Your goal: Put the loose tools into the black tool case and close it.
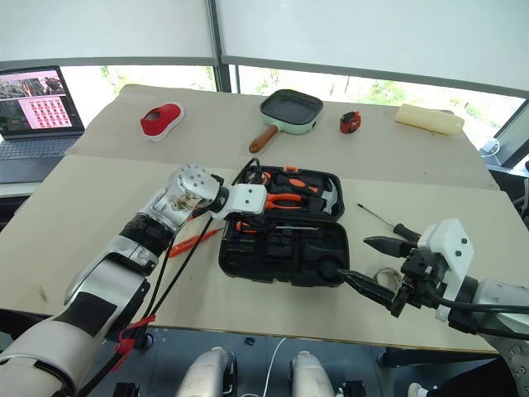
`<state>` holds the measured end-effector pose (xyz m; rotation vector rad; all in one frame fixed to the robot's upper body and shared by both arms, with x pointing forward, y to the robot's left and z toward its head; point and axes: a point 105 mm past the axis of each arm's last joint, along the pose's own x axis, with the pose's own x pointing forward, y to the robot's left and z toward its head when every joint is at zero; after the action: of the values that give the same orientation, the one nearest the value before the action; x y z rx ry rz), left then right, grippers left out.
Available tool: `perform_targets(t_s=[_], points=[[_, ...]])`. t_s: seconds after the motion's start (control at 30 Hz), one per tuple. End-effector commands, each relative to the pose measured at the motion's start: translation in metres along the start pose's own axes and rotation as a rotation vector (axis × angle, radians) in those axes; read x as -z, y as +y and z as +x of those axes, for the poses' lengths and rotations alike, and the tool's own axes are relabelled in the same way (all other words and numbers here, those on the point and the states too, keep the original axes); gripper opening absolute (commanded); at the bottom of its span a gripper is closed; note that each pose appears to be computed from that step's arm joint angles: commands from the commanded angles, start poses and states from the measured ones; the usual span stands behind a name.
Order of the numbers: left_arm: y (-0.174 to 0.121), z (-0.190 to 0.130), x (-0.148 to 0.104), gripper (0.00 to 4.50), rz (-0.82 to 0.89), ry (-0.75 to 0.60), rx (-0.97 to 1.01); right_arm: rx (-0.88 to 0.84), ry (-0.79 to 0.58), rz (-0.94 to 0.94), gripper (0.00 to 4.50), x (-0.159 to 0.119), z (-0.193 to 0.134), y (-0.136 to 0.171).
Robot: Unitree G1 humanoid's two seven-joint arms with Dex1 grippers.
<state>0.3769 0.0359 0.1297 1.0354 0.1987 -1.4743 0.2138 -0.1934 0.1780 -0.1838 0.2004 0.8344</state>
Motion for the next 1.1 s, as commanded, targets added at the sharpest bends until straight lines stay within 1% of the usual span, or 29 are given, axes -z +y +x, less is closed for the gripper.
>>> perform_targets(t_s=[0.03, 0.1, 0.27, 0.3, 0.37, 0.43, 0.47, 0.53, 0.57, 0.6, 0.63, 0.67, 0.7, 0.73, 0.8, 0.97, 1.1], points=[[-0.008, 0.012, 0.014, 0.05, 0.000, 0.067, 0.026, 0.013, -0.026, -0.045, 4.50, -0.008, 0.000, -0.002], [-0.007, 0.012, 0.013, 0.05, -0.007, 0.055, 0.024, 0.021, -0.019, -0.047, 4.50, -0.006, 0.000, -0.003], [0.005, -0.007, 0.003, 0.05, -0.094, -0.033, -0.015, 0.091, 0.030, -0.056, 4.50, 0.005, -0.007, -0.013], [0.006, -0.015, 0.000, 0.28, -0.127, -0.068, -0.015, 0.118, 0.043, -0.050, 4.50, 0.008, -0.011, -0.017], [0.005, -0.046, -0.016, 0.78, -0.260, -0.248, 0.006, 0.219, 0.089, -0.024, 4.50, 0.019, -0.032, -0.034], [-0.006, -0.074, -0.029, 1.46, -0.339, -0.390, 0.053, 0.290, 0.130, -0.009, 4.50, 0.026, -0.053, -0.047], [-0.014, -0.088, -0.033, 1.87, -0.358, -0.441, 0.074, 0.311, 0.152, -0.009, 4.50, 0.028, -0.063, -0.052], [-0.027, -0.108, -0.038, 2.62, -0.388, -0.495, 0.092, 0.333, 0.191, -0.013, 4.50, 0.030, -0.078, -0.059], [-0.032, -0.115, -0.038, 2.87, -0.408, -0.505, 0.094, 0.343, 0.207, -0.018, 4.50, 0.031, -0.084, -0.063], [-0.039, -0.123, -0.039, 3.19, -0.423, -0.511, 0.098, 0.357, 0.228, -0.019, 4.50, 0.032, -0.091, -0.068], [-0.044, -0.128, -0.040, 3.36, -0.434, -0.514, 0.102, 0.364, 0.241, -0.020, 4.50, 0.032, -0.096, -0.072], [-0.053, -0.135, -0.042, 3.83, -0.440, -0.516, 0.113, 0.374, 0.260, -0.024, 4.50, 0.033, -0.101, -0.078], [-0.061, -0.141, -0.045, 4.05, -0.448, -0.514, 0.124, 0.379, 0.281, -0.029, 4.50, 0.035, -0.104, -0.086], [-0.068, -0.145, -0.048, 4.42, -0.454, -0.512, 0.131, 0.377, 0.299, -0.037, 4.50, 0.037, -0.105, -0.092], [-0.077, -0.148, -0.054, 4.42, -0.458, -0.502, 0.131, 0.368, 0.321, -0.050, 4.50, 0.040, -0.098, -0.106], [-0.088, -0.142, -0.060, 4.42, -0.464, -0.477, 0.097, 0.340, 0.365, -0.126, 4.50, 0.051, -0.063, -0.137], [-0.095, -0.137, -0.061, 4.42, -0.451, -0.448, 0.067, 0.360, 0.451, -0.157, 4.50, 0.068, -0.042, -0.164]])
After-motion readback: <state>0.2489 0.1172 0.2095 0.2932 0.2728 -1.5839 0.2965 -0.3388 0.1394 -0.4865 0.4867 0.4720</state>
